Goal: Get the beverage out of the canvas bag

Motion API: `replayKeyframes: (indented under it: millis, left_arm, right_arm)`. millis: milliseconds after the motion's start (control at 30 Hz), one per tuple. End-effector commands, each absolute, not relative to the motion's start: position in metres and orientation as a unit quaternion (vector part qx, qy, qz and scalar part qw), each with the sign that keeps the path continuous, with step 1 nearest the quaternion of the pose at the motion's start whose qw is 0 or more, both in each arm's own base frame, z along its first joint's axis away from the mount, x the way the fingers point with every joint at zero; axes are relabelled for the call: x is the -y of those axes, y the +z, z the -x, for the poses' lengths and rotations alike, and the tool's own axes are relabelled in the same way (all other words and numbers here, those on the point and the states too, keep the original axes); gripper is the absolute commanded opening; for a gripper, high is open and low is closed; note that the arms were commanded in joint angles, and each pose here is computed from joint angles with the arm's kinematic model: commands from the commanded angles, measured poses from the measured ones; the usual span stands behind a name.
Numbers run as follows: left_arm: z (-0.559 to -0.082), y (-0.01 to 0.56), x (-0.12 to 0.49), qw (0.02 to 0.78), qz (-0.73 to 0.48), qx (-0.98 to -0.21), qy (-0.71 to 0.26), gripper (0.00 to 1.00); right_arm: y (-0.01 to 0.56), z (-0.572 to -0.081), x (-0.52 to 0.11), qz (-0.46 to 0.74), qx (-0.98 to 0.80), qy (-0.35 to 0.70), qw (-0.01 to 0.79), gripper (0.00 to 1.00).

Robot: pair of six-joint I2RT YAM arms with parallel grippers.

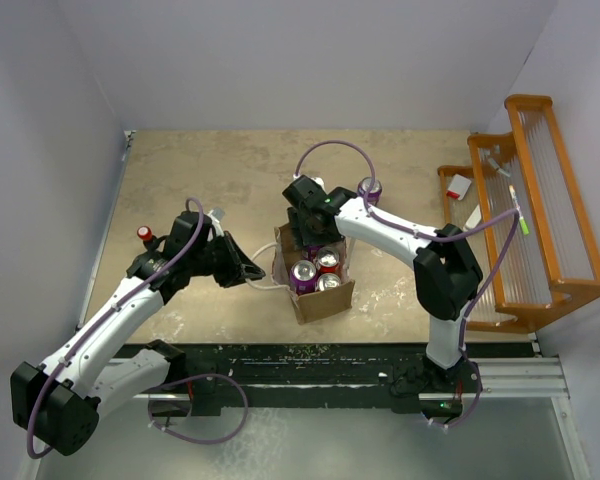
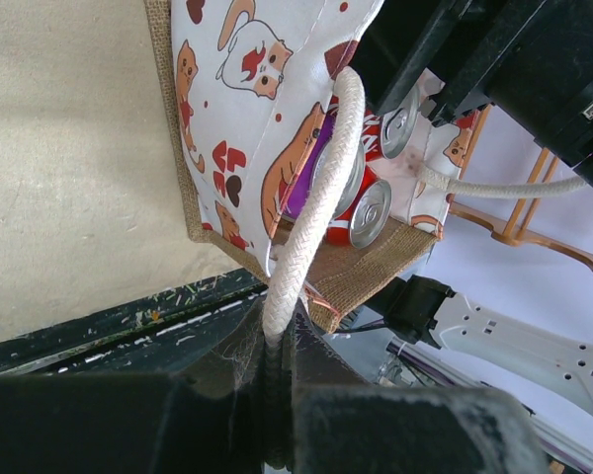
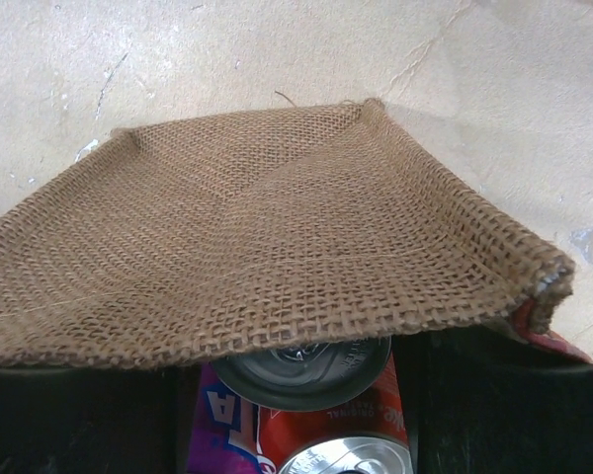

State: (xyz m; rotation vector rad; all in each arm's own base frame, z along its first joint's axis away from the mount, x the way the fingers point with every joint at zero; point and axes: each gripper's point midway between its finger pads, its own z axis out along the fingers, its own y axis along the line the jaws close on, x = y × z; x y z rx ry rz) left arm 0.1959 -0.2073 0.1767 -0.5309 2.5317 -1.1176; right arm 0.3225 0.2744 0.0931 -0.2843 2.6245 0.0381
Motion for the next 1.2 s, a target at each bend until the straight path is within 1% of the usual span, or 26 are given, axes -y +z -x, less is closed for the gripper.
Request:
replayKeyframes:
  millis: [0, 67, 167, 233, 433, 567, 667, 733, 1067, 1167]
  left_arm:
    - [-0.199, 0.185, 0.208, 0.175, 0.187, -0.878, -0.404, 0.00]
    - [-0.200, 0.185, 0.208, 0.176, 0.187, -0.878, -0.405, 0.00]
    - [-0.201, 0.185, 0.209, 0.178, 0.188, -0.876, -0.406, 0.00]
    - [-0.201, 0.185, 0.209, 0.179, 0.189, -0.876, -0.407, 0.00]
    - [-0.201, 0.186, 0.207, 0.183, 0.196, -0.873, -0.408, 0.00]
    - [-0.200, 0.186, 0.205, 0.186, 0.205, -0.870, -0.407, 0.00]
    - [-0.200, 0.186, 0.204, 0.189, 0.212, -0.867, -0.410, 0.00]
    - [-0.200, 0.186, 0.203, 0.191, 0.218, -0.864, -0.411, 0.00]
    - [-0.205, 0.183, 0.203, 0.196, 0.231, -0.859, -0.413, 0.00]
    - [-0.205, 0.183, 0.204, 0.192, 0.233, -0.859, -0.414, 0.00]
  right_arm:
    - [0.117, -0.338, -0.275, 0.099, -0.951, 0.021, 0.291, 0.48]
    - [0.127, -0.337, -0.278, 0.104, -0.949, 0.034, 0.295, 0.43]
    - [0.144, -0.335, -0.286, 0.113, -0.945, 0.061, 0.301, 0.33]
    - [0.158, -0.333, -0.292, 0.116, -0.941, 0.083, 0.307, 0.28]
    - [0.197, -0.325, -0.308, 0.118, -0.927, 0.155, 0.321, 0.22]
    - [0.216, -0.320, -0.314, 0.122, -0.919, 0.182, 0.327, 0.14]
    - [0.227, -0.315, -0.317, 0.128, -0.915, 0.203, 0.325, 0.04]
    - [0.236, -0.311, -0.319, 0.134, -0.909, 0.217, 0.328, 0.00]
    - [0.297, -0.298, -0.320, 0.171, -0.868, 0.274, 0.378, 0.00]
    - [0.323, -0.299, -0.315, 0.169, -0.853, 0.280, 0.407, 0.00]
